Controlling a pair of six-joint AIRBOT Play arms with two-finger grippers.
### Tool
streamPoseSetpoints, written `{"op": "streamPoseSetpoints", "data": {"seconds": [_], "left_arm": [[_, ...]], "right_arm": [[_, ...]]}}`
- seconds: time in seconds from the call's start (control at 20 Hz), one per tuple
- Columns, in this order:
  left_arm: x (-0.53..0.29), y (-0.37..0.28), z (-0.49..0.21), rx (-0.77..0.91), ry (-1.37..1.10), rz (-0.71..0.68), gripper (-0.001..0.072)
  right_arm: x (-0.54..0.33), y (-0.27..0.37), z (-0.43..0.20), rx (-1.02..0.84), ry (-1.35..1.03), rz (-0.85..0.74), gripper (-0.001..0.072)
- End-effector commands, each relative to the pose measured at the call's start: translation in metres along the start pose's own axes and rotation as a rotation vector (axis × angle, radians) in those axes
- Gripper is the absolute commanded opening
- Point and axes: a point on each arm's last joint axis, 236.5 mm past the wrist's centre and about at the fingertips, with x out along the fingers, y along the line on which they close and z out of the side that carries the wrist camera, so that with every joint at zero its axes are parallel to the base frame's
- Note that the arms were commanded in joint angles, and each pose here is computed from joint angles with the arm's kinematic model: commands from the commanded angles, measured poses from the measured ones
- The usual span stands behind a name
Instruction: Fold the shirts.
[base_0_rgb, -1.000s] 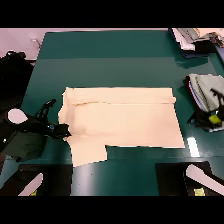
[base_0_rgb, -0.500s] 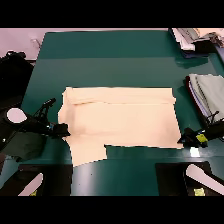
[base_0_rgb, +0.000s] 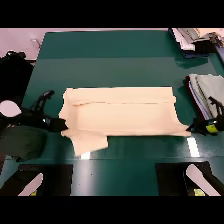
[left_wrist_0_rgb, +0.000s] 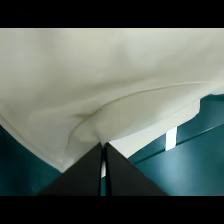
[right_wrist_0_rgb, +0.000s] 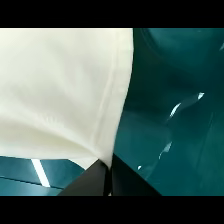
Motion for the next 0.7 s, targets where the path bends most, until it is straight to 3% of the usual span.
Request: {"op": "streamPoseSetpoints", "data": {"seconds": [0.0, 0.35, 0.65], "left_arm": [[-0.026, 0.004, 0.050, 0.070, -0.130, 0.071, 0.0024], [-0.019, 0.013, 0.168, 0.133, -0.253, 0.101, 0.0025], [0.032, 0.039, 0.224, 0.160, -0.206, 0.114, 0.0026]], "right_arm": [[-0.027, 0.016, 0.031, -0.060, -0.065, -0.024, 0.0012], [-0.021, 0.069, 0.122, -0.173, -0.087, -0.036, 0.0013], [-0.001, 0.090, 0.185, -0.202, -0.069, -0.022, 0.0014]]}}
